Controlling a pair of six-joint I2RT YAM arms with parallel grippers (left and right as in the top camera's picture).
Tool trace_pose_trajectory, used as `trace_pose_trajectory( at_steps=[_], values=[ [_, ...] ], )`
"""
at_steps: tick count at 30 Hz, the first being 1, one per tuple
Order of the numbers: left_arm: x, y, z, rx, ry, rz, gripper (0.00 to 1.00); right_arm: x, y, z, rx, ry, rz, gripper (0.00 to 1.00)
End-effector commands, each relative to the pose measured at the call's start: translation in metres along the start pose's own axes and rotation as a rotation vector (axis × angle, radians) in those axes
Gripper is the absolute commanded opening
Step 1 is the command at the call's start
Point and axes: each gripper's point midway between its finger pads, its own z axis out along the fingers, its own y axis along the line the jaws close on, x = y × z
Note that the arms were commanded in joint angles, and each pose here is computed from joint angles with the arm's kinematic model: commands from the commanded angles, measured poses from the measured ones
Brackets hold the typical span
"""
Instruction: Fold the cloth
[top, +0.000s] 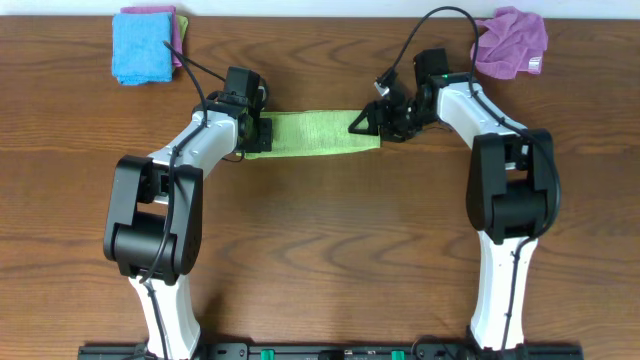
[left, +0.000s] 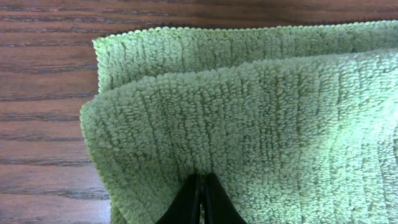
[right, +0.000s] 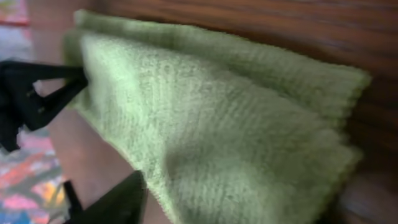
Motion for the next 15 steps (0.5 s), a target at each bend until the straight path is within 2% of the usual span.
trace_pose_trajectory(
  at_steps=[1, 3, 4, 5, 11, 15],
  values=[
    [0.013, 0.006, 0.013, -0.025, 0.047, 0.015, 0.06, 0.033, -0.053, 0.033, 0.150, 0.095, 0.112, 0.39],
    [0.013, 0.004, 0.013, -0.016, 0.048, 0.016, 0.06, 0.031, -0.052, 0.034, 0.150, 0.089, 0.136, 0.23],
    [0.014, 0.002, 0.013, -0.006, 0.051, 0.017, 0.06, 0.030, -0.050, 0.034, 0.141, 0.085, 0.150, 0.08],
    [0.015, -0.001, 0.014, 0.005, 0.054, 0.017, 0.06, 0.029, -0.047, 0.034, 0.124, 0.082, 0.152, 0.01],
    [0.025, -0.004, 0.016, 0.022, 0.098, -0.041, 0.06, 0.015, -0.024, 0.019, 0.096, 0.068, 0.143, 0.01],
    [0.028, -0.017, 0.015, 0.069, 0.111, -0.057, 0.06, -0.005, 0.003, -0.010, 0.156, 0.001, 0.072, 0.01]
  ],
)
